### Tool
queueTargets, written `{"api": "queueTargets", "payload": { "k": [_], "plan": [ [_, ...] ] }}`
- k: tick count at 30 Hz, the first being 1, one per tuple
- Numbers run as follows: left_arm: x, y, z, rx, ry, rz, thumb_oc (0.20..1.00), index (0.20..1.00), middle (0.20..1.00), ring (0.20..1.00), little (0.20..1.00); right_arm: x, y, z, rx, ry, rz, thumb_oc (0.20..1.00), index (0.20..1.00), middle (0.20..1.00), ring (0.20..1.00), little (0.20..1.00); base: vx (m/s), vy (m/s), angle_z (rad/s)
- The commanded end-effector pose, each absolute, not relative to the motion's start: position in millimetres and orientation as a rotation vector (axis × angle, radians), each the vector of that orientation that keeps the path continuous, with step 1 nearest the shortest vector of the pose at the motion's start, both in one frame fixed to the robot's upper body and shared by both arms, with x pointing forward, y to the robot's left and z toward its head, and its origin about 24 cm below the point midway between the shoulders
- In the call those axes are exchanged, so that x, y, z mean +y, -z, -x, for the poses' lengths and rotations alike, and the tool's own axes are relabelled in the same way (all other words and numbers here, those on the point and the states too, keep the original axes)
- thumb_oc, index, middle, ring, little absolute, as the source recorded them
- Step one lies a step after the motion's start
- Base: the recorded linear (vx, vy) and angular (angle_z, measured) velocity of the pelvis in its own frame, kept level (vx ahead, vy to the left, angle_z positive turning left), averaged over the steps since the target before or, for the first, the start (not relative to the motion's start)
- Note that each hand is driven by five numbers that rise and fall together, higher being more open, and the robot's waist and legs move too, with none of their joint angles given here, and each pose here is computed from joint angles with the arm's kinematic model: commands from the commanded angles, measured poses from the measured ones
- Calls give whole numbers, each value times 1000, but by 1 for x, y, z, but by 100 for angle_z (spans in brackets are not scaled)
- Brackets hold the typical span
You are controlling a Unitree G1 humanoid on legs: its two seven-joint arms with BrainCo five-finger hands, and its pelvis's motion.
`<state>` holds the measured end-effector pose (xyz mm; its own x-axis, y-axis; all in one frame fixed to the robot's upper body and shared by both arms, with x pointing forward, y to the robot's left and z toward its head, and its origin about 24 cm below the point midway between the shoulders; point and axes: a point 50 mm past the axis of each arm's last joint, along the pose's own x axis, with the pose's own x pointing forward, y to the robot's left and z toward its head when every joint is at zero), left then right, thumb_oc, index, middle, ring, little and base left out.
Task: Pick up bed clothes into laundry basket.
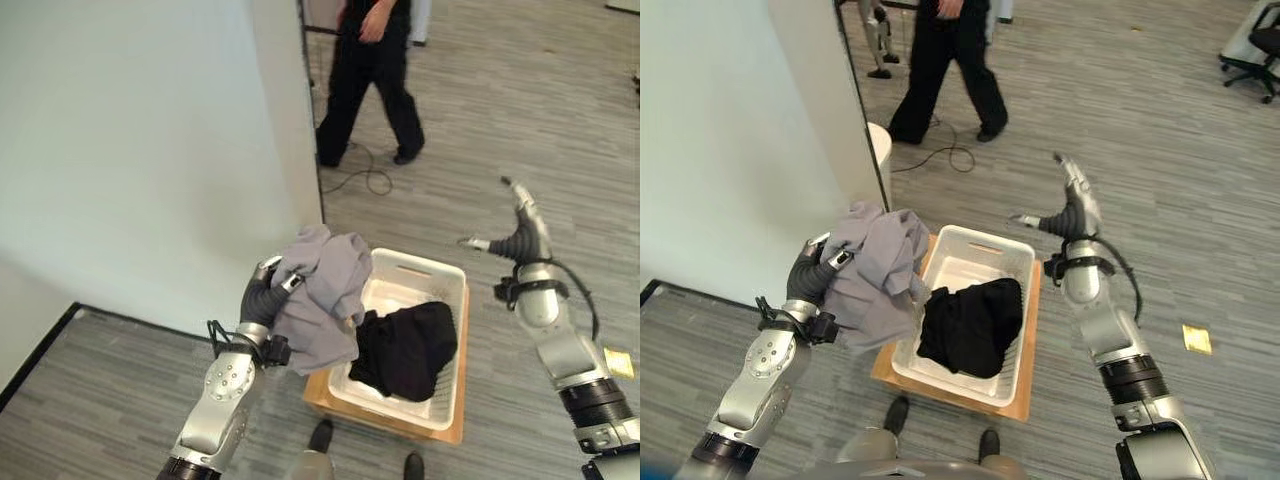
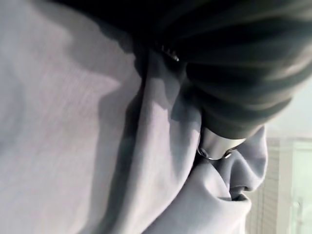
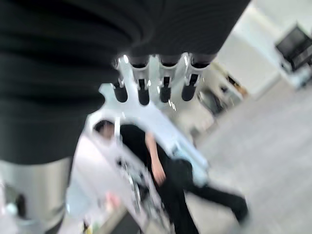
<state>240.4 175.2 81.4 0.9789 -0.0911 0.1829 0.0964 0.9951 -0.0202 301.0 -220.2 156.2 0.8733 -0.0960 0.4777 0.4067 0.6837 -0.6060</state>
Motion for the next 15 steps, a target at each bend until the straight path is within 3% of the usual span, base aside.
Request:
{"api": "queueTargets", "payload": {
  "k": [1,15],
  "plan": [
    [160,-113,-243,-339,187,106,200,200,200,200,200,-232,-185,-294,-574,375,843,1000,1000,1000,1000,1000,-48,0,-8],
    [114,-91,-241,-204,480,114,200,200,200,200,200,-300,-137,-276,-242,531,1003,1000,1000,1000,1000,1000,-18,-6,-11]
  ]
}}
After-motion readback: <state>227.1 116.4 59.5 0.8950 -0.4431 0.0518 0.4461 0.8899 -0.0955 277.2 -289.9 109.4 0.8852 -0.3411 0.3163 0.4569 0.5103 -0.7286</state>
